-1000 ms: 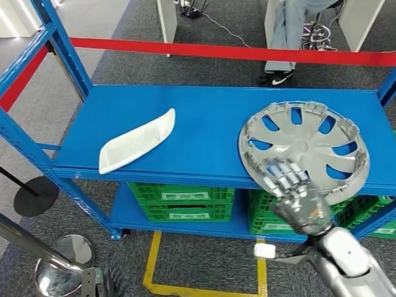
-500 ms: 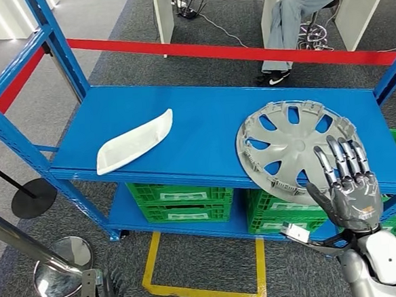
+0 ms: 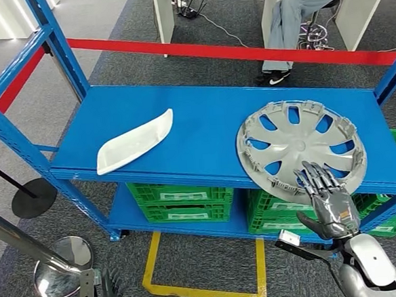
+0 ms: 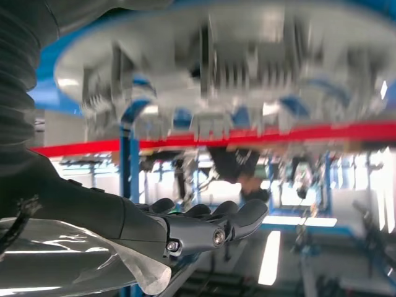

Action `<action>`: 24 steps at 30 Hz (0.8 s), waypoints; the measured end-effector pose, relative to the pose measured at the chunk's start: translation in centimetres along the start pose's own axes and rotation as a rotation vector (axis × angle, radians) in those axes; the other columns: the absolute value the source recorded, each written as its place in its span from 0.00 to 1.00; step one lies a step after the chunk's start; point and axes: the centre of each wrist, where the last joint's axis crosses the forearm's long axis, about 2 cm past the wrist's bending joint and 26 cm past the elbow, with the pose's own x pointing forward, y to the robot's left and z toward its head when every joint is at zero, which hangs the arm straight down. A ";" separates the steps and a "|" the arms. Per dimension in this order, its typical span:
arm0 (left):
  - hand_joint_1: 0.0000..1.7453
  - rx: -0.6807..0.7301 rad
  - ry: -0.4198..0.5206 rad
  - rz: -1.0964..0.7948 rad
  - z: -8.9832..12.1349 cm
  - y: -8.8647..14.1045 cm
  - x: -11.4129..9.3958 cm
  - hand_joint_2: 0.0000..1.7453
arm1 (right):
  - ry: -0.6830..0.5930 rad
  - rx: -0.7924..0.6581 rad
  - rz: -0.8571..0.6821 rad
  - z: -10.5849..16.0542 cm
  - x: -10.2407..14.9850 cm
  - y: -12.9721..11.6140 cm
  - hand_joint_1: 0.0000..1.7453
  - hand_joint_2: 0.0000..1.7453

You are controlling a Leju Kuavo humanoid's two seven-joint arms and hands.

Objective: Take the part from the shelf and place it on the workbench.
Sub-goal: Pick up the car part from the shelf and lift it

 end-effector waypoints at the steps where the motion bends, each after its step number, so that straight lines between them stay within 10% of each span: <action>1: 0.00 0.001 0.000 0.001 0.0 0.0 0.0 0.00 | -0.013 0.021 0.000 0.2 -0.1 0.1 0.00 1.00; 14: 0.00 0.010 -0.001 0.004 0.0 0.3 0.0 0.00 | -0.097 0.130 0.021 2.0 -0.5 -0.4 0.00 1.00; 24: 0.00 -0.007 0.008 -0.017 -0.2 0.1 0.2 0.00 | -0.043 0.078 0.012 -2.6 0.3 -1.0 0.00 1.00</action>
